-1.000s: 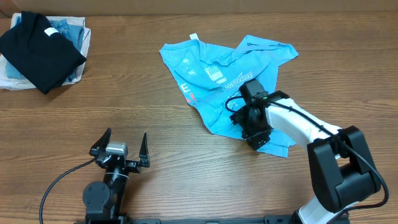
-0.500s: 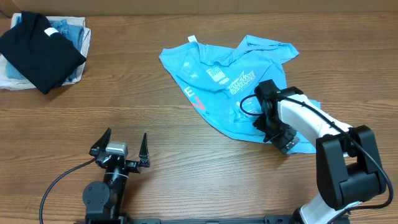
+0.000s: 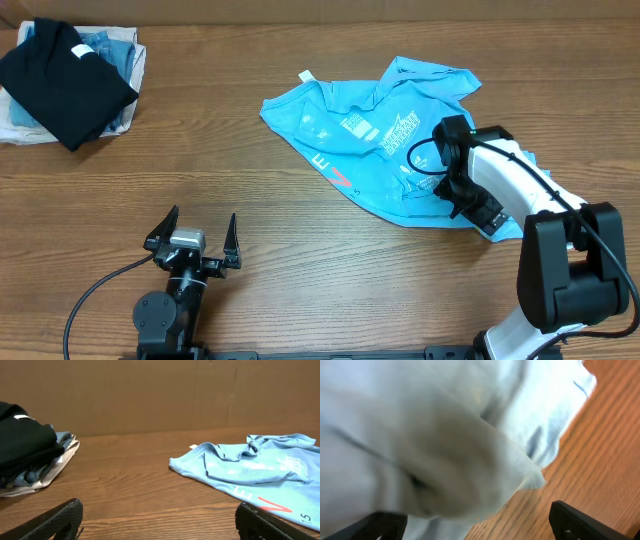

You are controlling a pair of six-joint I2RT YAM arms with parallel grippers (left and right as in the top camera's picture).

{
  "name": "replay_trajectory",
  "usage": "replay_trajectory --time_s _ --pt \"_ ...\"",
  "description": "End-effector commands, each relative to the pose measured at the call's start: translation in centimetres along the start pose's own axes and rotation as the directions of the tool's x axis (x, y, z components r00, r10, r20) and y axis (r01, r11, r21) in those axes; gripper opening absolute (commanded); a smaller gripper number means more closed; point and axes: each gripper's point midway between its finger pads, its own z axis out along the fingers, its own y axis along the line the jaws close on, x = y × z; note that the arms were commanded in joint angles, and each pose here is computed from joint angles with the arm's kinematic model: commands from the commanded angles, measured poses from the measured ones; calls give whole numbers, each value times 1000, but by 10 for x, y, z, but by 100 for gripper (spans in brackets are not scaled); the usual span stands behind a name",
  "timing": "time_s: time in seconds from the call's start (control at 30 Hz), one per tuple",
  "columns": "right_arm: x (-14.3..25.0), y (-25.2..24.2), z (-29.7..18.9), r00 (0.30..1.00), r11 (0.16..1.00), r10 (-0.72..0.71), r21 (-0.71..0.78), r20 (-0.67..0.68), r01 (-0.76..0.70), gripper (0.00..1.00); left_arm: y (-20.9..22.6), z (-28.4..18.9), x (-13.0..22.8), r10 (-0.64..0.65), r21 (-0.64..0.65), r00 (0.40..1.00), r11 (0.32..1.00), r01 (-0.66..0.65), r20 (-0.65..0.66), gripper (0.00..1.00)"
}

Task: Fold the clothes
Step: 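Pull the grasped shirt edge rightward with the right gripper to spread it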

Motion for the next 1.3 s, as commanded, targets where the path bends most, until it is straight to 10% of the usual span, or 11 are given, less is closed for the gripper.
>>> replay_trajectory --time_s 0.0,0.4,0.77,1.27 --pt "-10 4 -14 998 997 -49 -50 28 51 100 0 0 0 20 0 1000 1000 -20 4 100" --pt "3 31 2 967 943 -251 -234 -33 237 91 0 0 0 20 0 1000 1000 -20 4 100" --pt "-18 33 0 974 953 -217 -206 61 225 4 0 0 0 20 0 1000 1000 -20 4 100" --pt "-172 62 -146 867 895 141 -436 477 94 7 0 0 0 20 0 1000 1000 -20 4 100"
